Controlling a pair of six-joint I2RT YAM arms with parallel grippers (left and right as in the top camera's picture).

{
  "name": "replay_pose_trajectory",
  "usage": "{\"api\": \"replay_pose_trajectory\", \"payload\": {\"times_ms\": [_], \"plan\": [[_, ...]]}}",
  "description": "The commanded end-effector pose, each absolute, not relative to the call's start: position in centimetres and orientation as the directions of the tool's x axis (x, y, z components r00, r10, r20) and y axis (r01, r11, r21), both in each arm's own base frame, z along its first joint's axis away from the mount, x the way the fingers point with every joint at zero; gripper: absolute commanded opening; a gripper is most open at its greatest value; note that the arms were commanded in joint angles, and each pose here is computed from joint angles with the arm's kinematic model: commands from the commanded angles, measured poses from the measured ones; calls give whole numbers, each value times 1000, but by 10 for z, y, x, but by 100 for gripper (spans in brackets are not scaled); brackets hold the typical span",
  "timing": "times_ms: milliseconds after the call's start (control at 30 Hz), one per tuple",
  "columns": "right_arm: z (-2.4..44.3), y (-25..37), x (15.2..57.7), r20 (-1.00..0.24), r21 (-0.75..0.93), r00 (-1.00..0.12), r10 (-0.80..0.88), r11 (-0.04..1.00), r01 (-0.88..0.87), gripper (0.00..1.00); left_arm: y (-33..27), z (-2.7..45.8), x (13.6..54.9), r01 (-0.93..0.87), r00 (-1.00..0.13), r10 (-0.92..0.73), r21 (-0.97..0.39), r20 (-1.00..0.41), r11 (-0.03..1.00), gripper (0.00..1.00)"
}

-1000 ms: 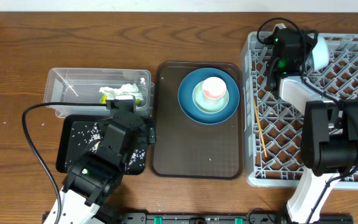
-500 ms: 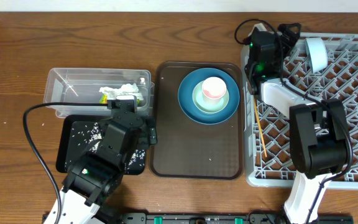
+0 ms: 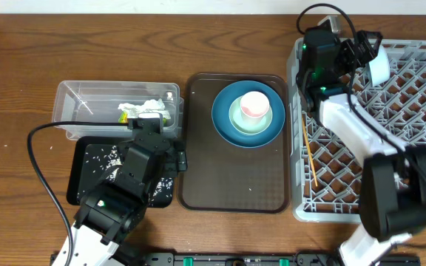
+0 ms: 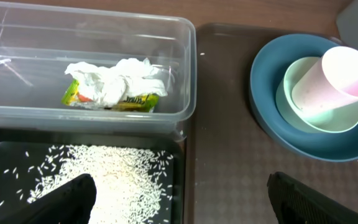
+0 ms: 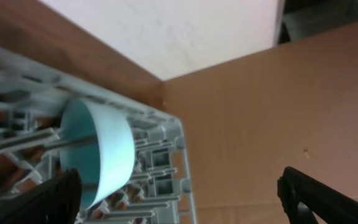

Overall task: Sort waste into correct bins and load items into the dishwasher rack
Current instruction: 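Move the right gripper to the pink cup on the stack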

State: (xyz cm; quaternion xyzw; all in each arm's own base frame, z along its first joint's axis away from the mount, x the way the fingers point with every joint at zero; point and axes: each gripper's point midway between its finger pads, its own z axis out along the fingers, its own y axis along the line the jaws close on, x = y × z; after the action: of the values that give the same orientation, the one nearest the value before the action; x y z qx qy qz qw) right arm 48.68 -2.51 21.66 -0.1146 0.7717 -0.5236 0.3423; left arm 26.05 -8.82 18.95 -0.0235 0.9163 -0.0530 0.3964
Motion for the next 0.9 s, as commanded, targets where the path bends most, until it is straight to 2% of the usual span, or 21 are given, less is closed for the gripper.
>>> {"api": "replay_pose_trajectory", "payload": {"times_ms": [0, 100, 200, 267, 400, 433, 467, 533, 567, 867], "plan": [[225, 17, 480, -644, -703, -610, -462, 671, 234, 99, -89, 198, 263, -6, -672, -104, -135, -733, 991, 91], [222, 54, 469, -760, -495, -552, -343, 855, 151, 99, -89, 198, 263, -6, -672, -104, -135, -733, 991, 91], [214, 117, 447, -809, -146, -564, -166, 986, -81, 99, -89, 198, 263, -6, -672, -104, -135, -733, 991, 91], [214, 155, 424, -785, 50, -610, -108, 971, -236, 99, -89, 198, 263, -6, -672, -104, -135, -733, 991, 91], [215, 193, 386, -722, 242, -681, -121, 878, -413, 99, -89, 198, 263, -6, -672, -104, -135, -733, 991, 91], [213, 199, 379, -702, 288, -703, -112, 859, -424, 90, -89, 198, 263, -6, -672, -104, -135, -733, 991, 91], [209, 205, 374, -678, 322, -726, -110, 845, -428, 77, -89, 198, 263, -6, -672, -104, -135, -733, 991, 91], [202, 213, 365, -642, 358, -758, -114, 830, -428, 59, -89, 198, 263, -6, -672, -104, -135, -733, 991, 91], [197, 216, 362, -628, 366, -770, -119, 827, -426, 55, -89, 198, 263, -6, -672, -104, -135, -733, 991, 91], [170, 234, 348, -567, 344, -802, -189, 830, -439, 57, -89, 198, 263, -7, -672, -105, -135, -733, 991, 91]]}}
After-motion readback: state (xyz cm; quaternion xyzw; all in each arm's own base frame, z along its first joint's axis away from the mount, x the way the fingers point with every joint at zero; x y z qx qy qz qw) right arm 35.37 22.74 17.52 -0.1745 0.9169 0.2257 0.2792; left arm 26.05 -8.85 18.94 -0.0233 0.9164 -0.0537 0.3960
